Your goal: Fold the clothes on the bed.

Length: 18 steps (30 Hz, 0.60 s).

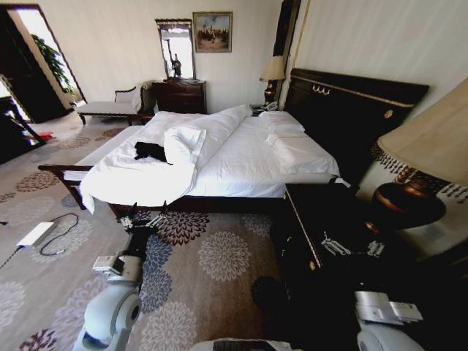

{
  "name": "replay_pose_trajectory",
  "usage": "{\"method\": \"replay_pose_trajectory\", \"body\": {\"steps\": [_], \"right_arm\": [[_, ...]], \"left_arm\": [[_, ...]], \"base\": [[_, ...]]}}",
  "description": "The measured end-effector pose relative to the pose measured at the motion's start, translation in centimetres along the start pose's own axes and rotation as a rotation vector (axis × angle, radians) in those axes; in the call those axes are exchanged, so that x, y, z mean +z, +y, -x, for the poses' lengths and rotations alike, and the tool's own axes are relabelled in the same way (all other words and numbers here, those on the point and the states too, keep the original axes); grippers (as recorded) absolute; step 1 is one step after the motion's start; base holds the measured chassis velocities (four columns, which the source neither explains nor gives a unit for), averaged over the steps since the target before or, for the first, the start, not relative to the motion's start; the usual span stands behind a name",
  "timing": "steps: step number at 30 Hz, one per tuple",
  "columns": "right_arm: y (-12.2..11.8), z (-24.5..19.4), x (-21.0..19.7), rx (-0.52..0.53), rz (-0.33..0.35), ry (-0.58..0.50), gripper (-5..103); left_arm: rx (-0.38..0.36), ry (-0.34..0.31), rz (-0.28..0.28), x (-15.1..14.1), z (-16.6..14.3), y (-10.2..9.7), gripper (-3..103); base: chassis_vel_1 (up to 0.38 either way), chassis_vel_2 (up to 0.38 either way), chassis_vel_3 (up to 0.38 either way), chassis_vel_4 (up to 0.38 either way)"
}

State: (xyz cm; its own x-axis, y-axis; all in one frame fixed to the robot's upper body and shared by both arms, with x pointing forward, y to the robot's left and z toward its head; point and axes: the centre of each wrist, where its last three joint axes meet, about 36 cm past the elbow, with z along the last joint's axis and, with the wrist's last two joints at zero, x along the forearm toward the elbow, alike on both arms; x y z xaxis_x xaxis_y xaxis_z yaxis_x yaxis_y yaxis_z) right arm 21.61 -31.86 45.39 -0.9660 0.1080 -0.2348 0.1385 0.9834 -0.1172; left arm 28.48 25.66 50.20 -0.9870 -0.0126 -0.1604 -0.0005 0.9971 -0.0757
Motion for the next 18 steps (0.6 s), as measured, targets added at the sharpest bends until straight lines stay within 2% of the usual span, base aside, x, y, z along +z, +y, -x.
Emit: {"method": "replay_pose_trajectory", "body": {"steps": [10,14,16,18], "right_arm": [[-0.1,0.0,0.8,-0.019,-0.012,0.016,100],[-0.2,-0.1,1.9,-0.02,-0.019,0.042,100],[-0.4,-0.3,3.2,-0.016,-0.018,0.075,100],[-0.4,-0.4,3.7,-0.014,-0.017,0.086,100]], "left_arm": [[-0.018,0.024,0.002,1.5,-0.1,0.3,100],[-0.04,0.069,-0.008,3.4,-0.2,0.7,100],[-0.063,0.121,-0.012,5.3,-0.3,1.0,100],[-0.068,0.134,-0.016,5.8,-0.3,1.1,100]], "base": [[0.0,0.0,0.0,0.0],[0.0,0.0,0.0,0.0],[0.0,0.0,0.0,0.0],[0.0,0.0,0.0,0.0]]}}
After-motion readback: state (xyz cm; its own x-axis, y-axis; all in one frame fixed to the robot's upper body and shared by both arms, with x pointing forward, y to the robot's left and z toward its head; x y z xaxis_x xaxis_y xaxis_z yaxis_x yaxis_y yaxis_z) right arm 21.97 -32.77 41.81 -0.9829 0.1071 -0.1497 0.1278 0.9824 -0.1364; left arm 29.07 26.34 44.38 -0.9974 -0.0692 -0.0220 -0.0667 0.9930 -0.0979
